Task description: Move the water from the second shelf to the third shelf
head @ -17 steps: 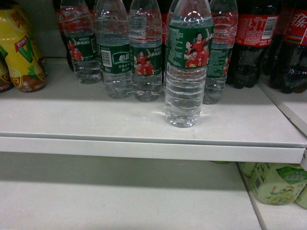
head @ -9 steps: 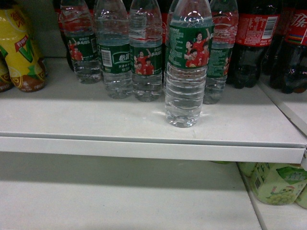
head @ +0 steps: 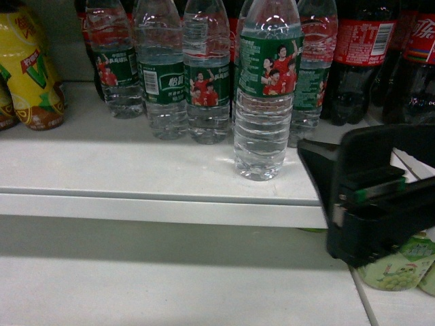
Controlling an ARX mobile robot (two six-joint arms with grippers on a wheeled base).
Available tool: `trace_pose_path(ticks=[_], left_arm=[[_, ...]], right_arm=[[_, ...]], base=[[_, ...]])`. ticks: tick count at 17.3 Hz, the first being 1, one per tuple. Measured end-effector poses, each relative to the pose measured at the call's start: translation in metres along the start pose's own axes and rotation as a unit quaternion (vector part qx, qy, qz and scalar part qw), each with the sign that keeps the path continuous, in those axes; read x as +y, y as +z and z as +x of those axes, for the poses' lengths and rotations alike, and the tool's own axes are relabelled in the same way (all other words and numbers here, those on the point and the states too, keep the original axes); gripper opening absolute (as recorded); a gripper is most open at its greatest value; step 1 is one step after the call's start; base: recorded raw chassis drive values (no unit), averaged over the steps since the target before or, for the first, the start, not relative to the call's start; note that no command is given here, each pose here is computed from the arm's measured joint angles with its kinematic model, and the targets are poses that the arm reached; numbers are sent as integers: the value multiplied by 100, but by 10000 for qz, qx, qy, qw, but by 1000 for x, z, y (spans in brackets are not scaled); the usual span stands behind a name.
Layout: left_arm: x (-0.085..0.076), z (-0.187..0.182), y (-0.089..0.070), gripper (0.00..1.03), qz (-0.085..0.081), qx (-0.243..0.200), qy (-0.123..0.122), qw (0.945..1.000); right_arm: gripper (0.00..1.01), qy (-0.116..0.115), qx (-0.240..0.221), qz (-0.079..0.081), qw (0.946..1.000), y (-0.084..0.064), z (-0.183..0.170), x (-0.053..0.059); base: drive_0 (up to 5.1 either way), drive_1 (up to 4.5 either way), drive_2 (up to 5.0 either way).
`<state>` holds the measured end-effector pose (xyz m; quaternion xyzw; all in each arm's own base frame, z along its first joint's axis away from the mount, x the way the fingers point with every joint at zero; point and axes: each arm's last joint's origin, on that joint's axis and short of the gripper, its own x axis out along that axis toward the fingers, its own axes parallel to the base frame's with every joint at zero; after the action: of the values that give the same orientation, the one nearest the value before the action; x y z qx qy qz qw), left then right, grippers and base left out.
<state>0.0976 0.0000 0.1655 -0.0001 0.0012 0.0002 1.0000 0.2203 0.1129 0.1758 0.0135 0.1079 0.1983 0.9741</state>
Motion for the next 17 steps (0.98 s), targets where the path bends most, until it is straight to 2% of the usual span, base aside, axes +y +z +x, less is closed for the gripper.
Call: trace_pose_path(ticks=[3, 5, 10, 13, 17], left_arm=[[0, 0, 0, 98, 0, 0, 2, 10000], [0, 0, 0, 98, 0, 0, 0, 10000], [0, 0, 0, 98, 2, 0, 0, 10000], [0, 0, 0, 98, 2, 0, 0, 10000], [0, 0, 0, 98, 0, 0, 2, 10000]], right_arm=[[98, 249, -20, -113, 9996, 7, 20, 17], [98, 247, -164, -116, 9995, 16, 31, 25], [98, -175, -156, -117, 9997, 22, 66, 29], [98, -555, -245, -70, 9981, 34, 84, 22], [98, -636, -244, -56, 9977, 36, 100, 21]], base=[[0, 0, 0], [0, 0, 0], [0, 0, 0], [0, 0, 0], [0, 0, 0]])
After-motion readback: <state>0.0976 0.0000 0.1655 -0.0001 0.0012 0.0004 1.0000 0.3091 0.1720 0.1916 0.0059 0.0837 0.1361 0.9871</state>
